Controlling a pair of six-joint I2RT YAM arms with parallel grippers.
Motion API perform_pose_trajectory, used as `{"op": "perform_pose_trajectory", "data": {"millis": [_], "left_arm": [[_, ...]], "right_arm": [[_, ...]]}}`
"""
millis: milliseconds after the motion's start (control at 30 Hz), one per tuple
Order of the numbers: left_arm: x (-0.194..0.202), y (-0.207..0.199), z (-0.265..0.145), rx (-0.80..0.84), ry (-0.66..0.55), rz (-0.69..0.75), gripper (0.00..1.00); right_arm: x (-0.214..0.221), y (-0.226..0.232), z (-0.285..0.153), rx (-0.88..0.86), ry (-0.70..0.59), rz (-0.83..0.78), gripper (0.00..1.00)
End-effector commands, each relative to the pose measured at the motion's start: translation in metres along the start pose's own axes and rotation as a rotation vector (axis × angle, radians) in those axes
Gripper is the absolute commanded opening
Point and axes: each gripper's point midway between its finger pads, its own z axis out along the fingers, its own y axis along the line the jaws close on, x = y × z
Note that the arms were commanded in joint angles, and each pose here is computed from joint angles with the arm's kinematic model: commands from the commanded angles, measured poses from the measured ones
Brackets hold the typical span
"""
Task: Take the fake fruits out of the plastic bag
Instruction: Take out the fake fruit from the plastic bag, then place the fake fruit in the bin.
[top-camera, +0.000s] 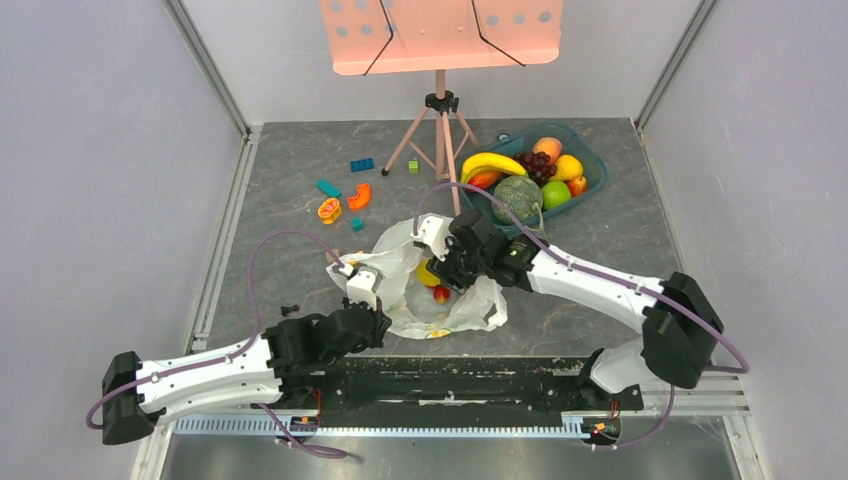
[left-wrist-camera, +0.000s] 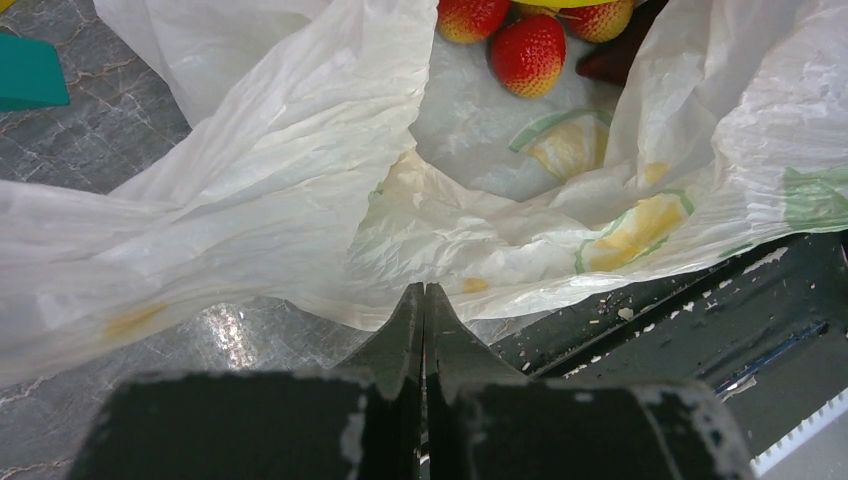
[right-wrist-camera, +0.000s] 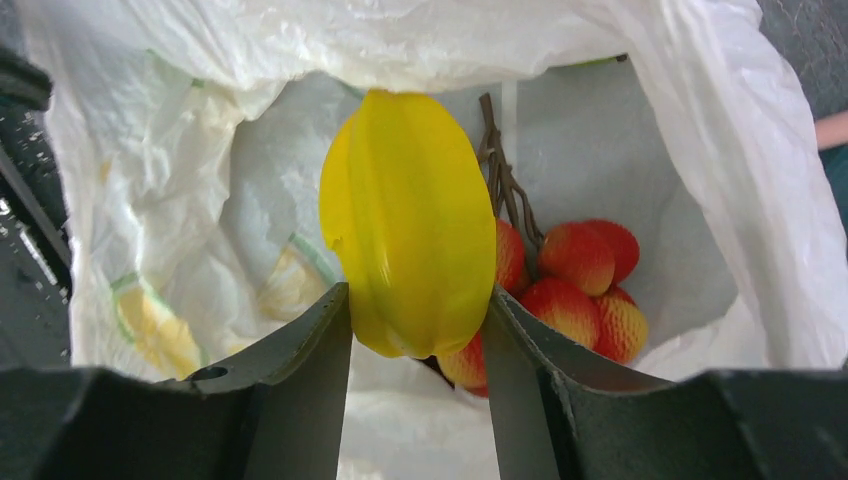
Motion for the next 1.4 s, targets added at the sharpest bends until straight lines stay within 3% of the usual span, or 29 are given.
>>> {"op": "perform_pose_trajectory", "data": {"millis": [0,200,467,600,967,1367], "left_arm": [[-0.008,-0.003,0.002,-0.005,-0.04,-0.067,0.02],[-0.008,-0.004,0.001,0.0,-0.041,-0.071,0.02],[-0.009,-0.006,0.001,0.004,-0.038,-0.072,0.02],[-0.011,-0.007,0.001,0.006,-0.039,-0.075,0.02],[-0.011,-0.006,-0.001,0.003,-0.037,-0.078,0.02],[-0.01,-0.005,0.0,-0.001,-0.036,-0.074,0.02]], "right_arm": [[-0.005,0.007,-0.024,-0.004,-0.044,0.022,0.46],[-0.003,0.017,-0.044,-0.026,-0.085,-0.018,0.46],[-0.049,0.026,-0.084,-0.062,-0.295,-0.048,0.46],[-0.064,0.018,-0.097,-0.018,-0.34,-0.024,0.45],[-0.075,-0.046,-0.137,0.219,-0.391,0.077,0.42],[-0.032,-0.16,-0.168,0.604,-0.309,0.343,0.42]]}}
